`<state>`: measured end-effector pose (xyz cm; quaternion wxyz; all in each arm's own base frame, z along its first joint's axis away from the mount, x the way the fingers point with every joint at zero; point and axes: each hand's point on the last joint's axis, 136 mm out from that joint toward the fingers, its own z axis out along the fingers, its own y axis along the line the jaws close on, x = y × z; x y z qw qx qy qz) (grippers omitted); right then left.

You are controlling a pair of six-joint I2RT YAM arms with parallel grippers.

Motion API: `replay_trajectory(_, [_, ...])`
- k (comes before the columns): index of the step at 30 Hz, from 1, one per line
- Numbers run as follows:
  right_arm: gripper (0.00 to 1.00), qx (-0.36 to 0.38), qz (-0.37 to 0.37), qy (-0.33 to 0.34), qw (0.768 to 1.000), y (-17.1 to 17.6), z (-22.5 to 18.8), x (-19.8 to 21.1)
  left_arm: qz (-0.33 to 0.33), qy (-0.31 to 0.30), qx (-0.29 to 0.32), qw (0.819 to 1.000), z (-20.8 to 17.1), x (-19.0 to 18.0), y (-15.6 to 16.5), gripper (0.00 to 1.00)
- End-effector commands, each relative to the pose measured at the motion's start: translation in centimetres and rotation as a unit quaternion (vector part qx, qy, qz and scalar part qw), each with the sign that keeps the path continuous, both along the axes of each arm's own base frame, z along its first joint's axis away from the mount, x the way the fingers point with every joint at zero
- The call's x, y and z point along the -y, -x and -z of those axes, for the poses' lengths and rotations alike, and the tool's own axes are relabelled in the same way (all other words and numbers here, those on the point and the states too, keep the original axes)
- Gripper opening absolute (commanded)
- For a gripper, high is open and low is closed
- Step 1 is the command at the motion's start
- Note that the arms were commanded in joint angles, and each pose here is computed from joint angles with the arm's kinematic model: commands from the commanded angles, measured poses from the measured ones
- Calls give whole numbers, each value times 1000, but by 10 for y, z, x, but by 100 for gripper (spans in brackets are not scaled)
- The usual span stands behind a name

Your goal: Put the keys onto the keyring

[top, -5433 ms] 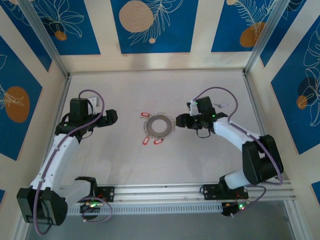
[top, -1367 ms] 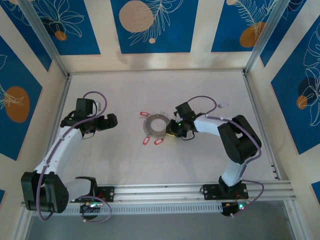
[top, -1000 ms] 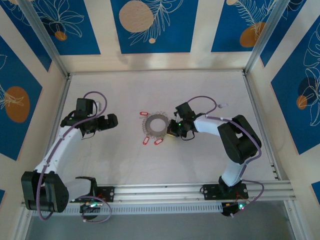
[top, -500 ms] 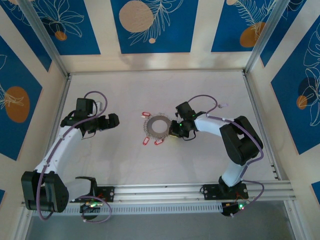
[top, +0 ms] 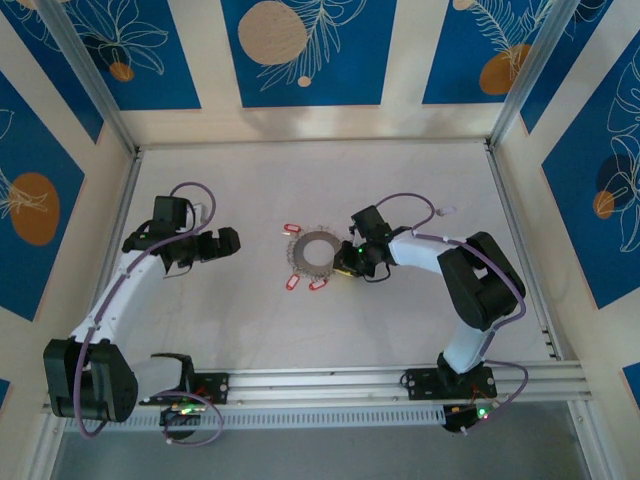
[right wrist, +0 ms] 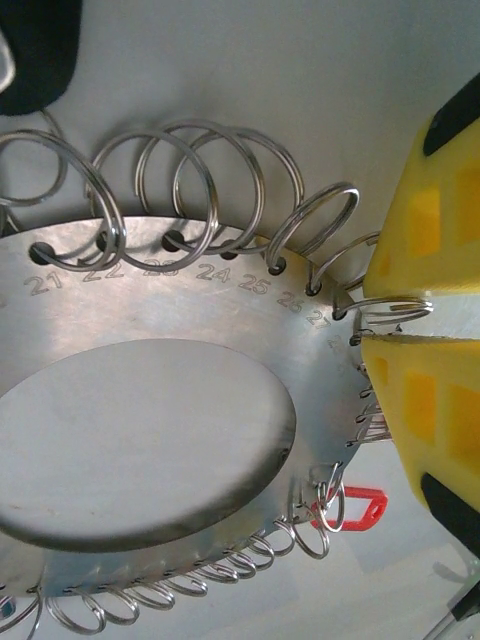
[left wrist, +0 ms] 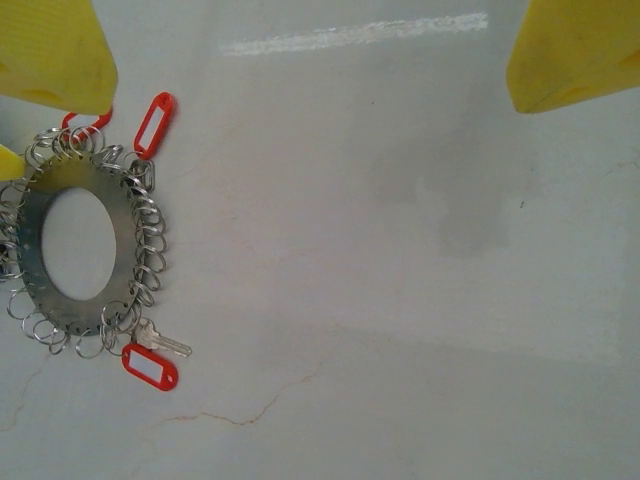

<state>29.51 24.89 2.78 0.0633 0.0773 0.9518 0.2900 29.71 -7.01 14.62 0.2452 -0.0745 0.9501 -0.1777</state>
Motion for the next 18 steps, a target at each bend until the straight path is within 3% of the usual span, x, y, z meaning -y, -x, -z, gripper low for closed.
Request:
replay_trajectory(1, [19,-28,5,-1,1000,10,13,-2,6,12,5,1000,-7,4,-4,100])
replay_trajectory(10, [12,0,13,16,1000,5,-1,5,9,14,6,1000,-7,6,-4,100])
replay_trajectory(14, [5,8,3,21,1000,4,-5,6,11,18,7,1000,-7,7,-4,100])
replay_trajectory(18, [1,33,-27,47,998,2,-16,10,55,70,36,995,-20,29,-5,100])
